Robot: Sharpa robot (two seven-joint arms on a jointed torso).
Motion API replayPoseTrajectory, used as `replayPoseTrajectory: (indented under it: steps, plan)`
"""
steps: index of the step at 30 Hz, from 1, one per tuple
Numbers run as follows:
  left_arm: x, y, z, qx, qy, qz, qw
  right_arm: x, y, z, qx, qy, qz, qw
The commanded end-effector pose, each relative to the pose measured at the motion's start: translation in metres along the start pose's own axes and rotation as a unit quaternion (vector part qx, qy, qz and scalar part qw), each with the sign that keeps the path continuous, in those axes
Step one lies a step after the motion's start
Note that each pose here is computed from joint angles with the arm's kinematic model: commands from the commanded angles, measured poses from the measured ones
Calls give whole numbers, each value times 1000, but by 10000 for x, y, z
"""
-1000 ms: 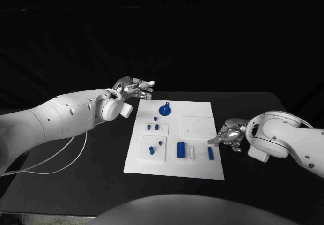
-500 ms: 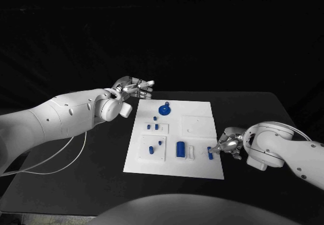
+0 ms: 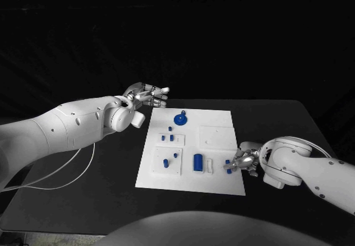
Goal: Assemble the parts on the task board
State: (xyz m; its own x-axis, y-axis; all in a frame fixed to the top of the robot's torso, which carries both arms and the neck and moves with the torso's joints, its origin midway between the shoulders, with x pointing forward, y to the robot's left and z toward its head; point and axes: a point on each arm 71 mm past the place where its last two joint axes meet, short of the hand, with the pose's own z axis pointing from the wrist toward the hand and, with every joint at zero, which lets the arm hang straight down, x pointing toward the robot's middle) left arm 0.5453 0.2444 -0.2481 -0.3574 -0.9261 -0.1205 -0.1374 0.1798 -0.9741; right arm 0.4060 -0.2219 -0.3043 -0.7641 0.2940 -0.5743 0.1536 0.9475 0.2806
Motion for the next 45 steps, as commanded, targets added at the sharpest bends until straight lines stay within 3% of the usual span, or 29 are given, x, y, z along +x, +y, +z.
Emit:
replayPoseTrajectory:
  steps: [1, 12, 25, 45]
  plan:
    - [29, 1, 2, 1, 10, -2, 1000, 52, -61, 39, 35, -5, -14, 999]
    - [44, 1, 11, 1, 12, -3, 1000, 94, -53, 95, 40, 0, -23, 999]
    - [43, 5, 10, -2, 14, -3, 1000, 367, -34, 217, 49, 35, -63, 996]
    - [46, 6, 8, -2, 15, -3, 1000, 467, 18, 199, 38, 49, -63, 996]
